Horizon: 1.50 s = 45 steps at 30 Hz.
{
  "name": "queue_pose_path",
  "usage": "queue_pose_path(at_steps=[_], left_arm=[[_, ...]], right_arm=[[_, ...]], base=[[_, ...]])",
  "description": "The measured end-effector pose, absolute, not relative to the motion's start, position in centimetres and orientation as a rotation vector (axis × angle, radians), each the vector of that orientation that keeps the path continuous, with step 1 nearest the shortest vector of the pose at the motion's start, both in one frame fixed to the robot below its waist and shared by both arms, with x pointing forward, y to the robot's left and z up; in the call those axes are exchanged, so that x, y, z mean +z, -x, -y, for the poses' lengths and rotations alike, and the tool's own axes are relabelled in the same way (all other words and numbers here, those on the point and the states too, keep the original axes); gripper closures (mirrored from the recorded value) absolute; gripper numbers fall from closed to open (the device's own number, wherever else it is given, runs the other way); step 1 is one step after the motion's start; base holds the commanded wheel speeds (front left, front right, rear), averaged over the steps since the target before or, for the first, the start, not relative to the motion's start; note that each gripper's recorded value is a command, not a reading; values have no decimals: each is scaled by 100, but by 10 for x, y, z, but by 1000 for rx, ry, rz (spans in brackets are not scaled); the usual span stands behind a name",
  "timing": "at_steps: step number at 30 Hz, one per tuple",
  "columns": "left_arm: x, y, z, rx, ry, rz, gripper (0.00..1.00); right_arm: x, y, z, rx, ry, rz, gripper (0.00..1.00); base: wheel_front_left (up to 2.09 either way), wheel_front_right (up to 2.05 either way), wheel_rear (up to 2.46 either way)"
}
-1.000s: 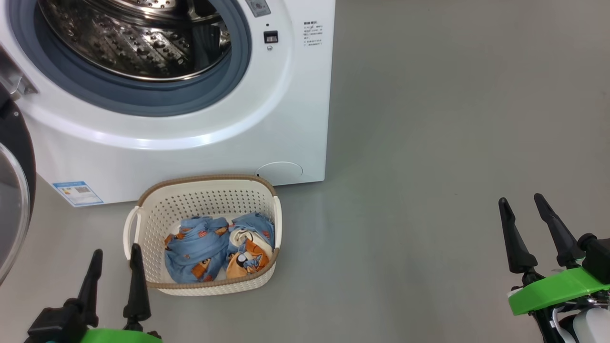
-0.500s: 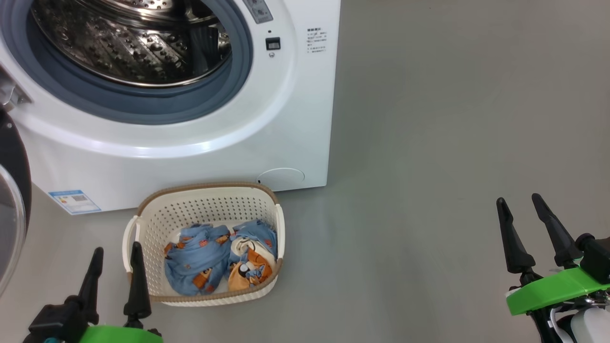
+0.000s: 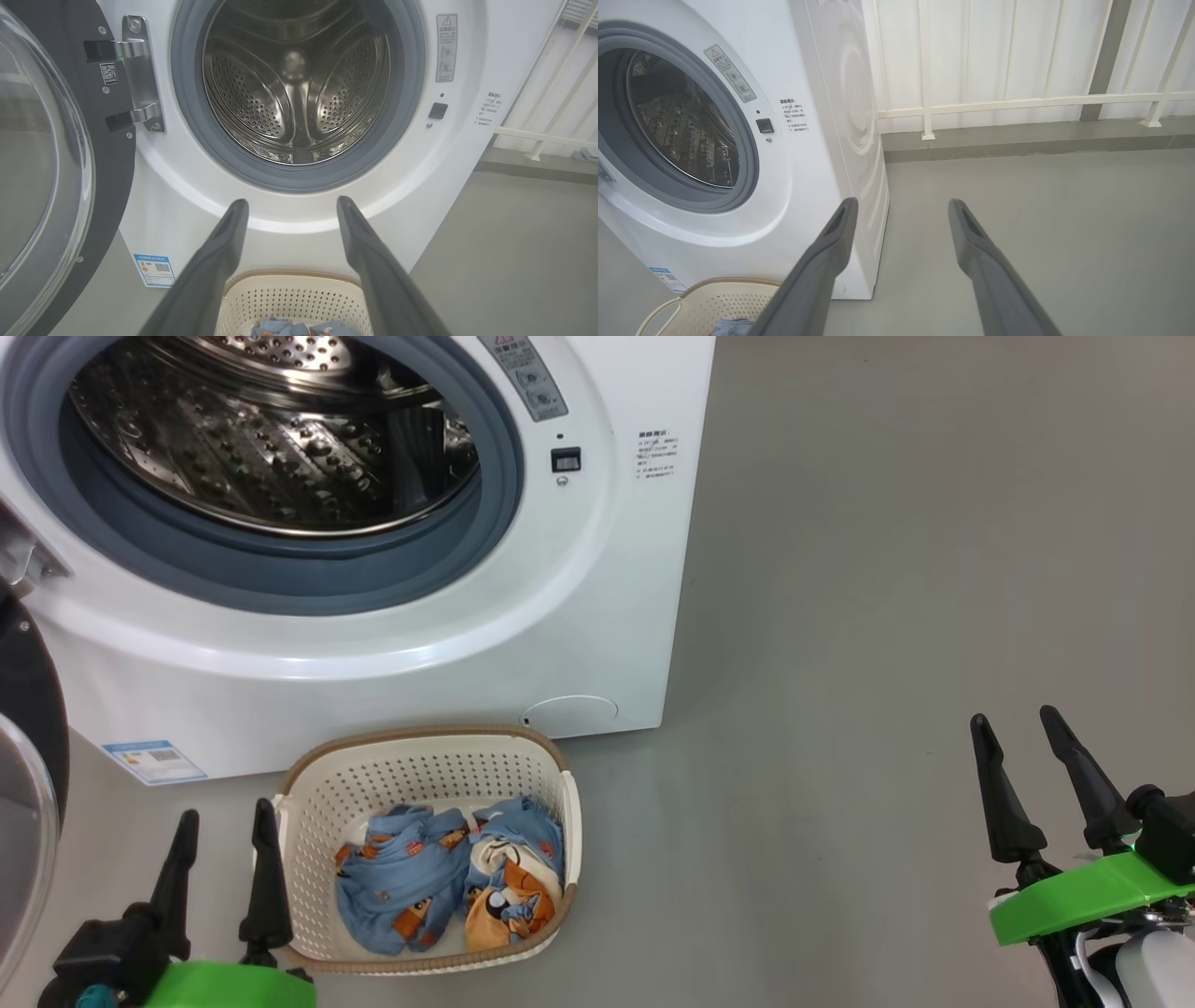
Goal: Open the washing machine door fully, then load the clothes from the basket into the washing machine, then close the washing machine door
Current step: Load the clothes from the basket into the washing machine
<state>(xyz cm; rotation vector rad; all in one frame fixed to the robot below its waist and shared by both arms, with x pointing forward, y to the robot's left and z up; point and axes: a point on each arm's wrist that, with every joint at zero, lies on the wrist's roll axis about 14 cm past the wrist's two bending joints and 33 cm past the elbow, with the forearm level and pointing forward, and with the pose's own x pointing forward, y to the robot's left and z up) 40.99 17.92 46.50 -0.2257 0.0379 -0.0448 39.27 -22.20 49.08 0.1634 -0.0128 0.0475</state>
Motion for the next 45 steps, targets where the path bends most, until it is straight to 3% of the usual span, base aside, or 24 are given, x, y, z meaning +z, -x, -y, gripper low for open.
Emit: queue_pose_path(at_steps=[21, 45], left_arm=[[431, -418, -166, -50, 246, -140, 0], [286, -444, -90, -233, 252, -613, 0]], right_arm=[[485, -408, 214, 72, -164, 1, 0], [448, -468, 212, 72, -175, -49, 0]], base=[[0, 0, 0], [0, 0, 0]])
